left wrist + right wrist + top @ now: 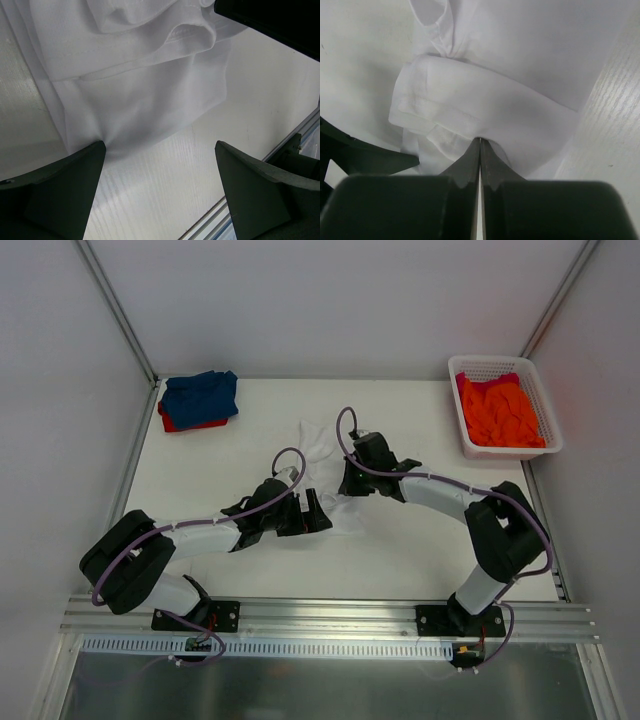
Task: Fold and stack the t-shirts
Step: Fold the tshirt
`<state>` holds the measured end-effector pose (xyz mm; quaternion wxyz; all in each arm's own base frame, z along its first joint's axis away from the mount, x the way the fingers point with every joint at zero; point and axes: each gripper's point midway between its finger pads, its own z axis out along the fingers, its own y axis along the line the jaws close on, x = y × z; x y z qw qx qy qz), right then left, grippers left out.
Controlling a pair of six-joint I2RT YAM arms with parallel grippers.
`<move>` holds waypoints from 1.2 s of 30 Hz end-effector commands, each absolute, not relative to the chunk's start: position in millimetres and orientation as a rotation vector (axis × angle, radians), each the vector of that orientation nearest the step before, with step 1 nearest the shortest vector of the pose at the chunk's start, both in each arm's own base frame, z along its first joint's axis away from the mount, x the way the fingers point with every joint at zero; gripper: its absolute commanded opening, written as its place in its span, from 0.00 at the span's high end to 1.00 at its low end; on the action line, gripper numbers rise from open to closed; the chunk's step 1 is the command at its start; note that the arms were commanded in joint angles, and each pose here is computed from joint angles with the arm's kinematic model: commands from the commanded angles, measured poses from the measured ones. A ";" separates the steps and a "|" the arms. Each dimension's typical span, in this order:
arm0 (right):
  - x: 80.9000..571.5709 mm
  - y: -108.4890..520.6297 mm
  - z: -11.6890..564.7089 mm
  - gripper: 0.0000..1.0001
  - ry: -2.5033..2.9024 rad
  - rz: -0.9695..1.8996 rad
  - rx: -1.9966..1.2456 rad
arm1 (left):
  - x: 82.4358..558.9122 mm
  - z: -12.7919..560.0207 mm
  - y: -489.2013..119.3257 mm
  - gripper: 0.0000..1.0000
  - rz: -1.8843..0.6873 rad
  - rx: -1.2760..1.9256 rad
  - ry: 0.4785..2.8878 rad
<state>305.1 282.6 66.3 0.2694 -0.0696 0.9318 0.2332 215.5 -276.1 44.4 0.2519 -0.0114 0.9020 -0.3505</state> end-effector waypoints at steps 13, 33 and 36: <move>269.3 312.7 98.5 1.00 2.457 0.724 -0.301 | 206.2 30.0 -268.6 0.06 -0.894 -0.010 2.507; 260.2 321.9 49.8 1.00 2.543 0.718 -0.301 | 206.8 31.0 -268.7 0.06 -0.891 -0.008 2.506; 261.2 323.2 44.6 1.00 2.553 0.712 -0.304 | 206.8 31.0 -268.7 0.06 -0.891 -0.007 2.506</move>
